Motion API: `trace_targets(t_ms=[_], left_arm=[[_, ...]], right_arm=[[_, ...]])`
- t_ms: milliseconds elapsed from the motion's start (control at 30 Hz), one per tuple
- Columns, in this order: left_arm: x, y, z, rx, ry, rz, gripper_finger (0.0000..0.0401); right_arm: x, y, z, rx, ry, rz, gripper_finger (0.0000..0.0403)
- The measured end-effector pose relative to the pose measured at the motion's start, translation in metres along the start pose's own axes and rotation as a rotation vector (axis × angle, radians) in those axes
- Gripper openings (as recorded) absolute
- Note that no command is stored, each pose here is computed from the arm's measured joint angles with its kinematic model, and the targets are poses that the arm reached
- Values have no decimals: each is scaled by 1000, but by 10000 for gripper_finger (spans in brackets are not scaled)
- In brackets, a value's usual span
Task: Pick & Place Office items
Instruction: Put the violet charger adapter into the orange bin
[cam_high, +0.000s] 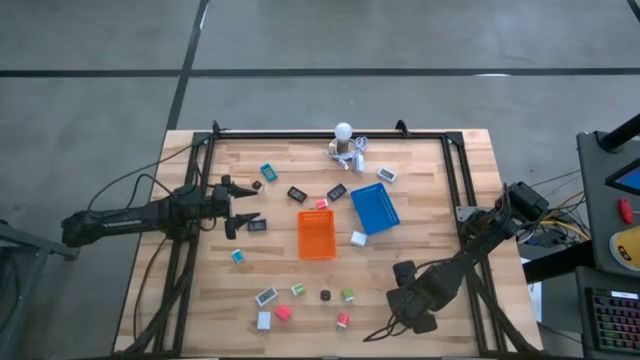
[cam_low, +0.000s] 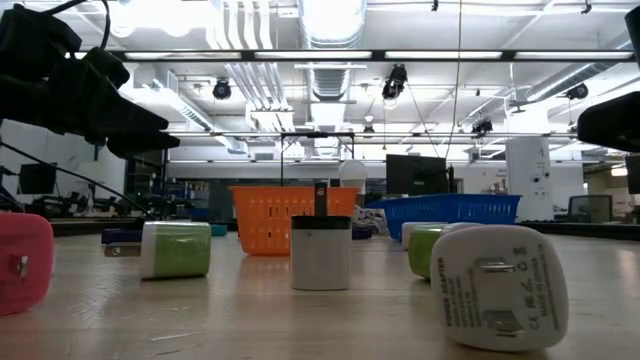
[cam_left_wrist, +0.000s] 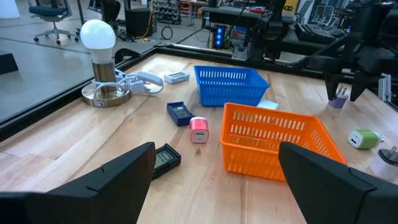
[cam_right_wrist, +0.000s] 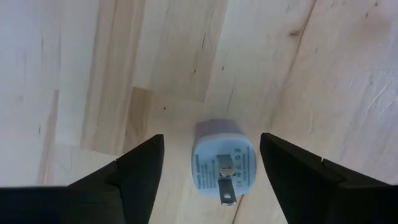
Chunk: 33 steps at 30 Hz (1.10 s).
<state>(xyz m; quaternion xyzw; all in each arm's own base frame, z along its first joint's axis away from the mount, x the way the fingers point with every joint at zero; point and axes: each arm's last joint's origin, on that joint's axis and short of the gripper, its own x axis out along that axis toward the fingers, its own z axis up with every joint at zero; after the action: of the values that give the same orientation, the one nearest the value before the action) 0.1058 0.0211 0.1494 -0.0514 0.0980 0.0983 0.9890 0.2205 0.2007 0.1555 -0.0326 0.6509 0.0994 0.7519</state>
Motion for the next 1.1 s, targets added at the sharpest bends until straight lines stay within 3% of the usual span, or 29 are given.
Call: trace_targets(t_ms=[267, 500, 1100], left_arm=[[0, 0, 0, 0, 0, 1, 346], [0, 0, 0, 0, -1, 3, 346], [0, 0, 0, 0, 0, 4, 346]], right_arm=[[0, -1, 0, -2, -9, -17, 208], [0, -1, 0, -4, -6, -14, 123], [0, 0, 1, -4, -10, 1, 123]])
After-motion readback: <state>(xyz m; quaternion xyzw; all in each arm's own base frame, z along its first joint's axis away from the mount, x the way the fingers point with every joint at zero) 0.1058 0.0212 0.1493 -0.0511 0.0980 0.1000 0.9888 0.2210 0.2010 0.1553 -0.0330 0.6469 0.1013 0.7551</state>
